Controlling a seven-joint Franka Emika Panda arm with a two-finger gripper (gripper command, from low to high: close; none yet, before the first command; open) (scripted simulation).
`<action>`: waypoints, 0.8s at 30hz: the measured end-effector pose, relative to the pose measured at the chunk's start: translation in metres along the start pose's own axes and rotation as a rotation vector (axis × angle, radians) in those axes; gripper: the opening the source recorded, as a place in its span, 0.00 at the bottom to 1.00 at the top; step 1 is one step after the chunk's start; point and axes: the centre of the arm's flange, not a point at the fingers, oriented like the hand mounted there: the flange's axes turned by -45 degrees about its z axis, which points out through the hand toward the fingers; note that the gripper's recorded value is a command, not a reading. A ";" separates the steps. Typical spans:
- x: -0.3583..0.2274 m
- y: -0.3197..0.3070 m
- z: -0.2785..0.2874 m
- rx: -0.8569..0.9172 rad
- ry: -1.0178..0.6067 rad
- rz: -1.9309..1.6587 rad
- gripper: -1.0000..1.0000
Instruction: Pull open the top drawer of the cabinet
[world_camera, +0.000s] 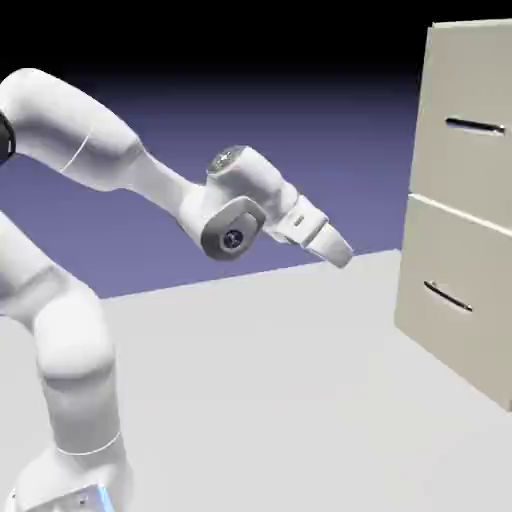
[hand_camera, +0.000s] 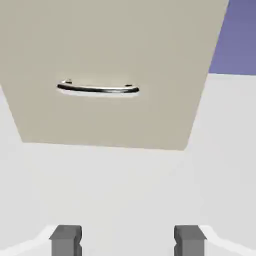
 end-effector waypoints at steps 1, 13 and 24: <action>0.009 0.001 -0.004 -0.020 0.024 -0.025 0.50; 0.104 -0.008 -0.037 -0.252 0.236 -0.347 0.50; 0.169 -0.038 -0.033 -0.416 0.335 -0.660 0.50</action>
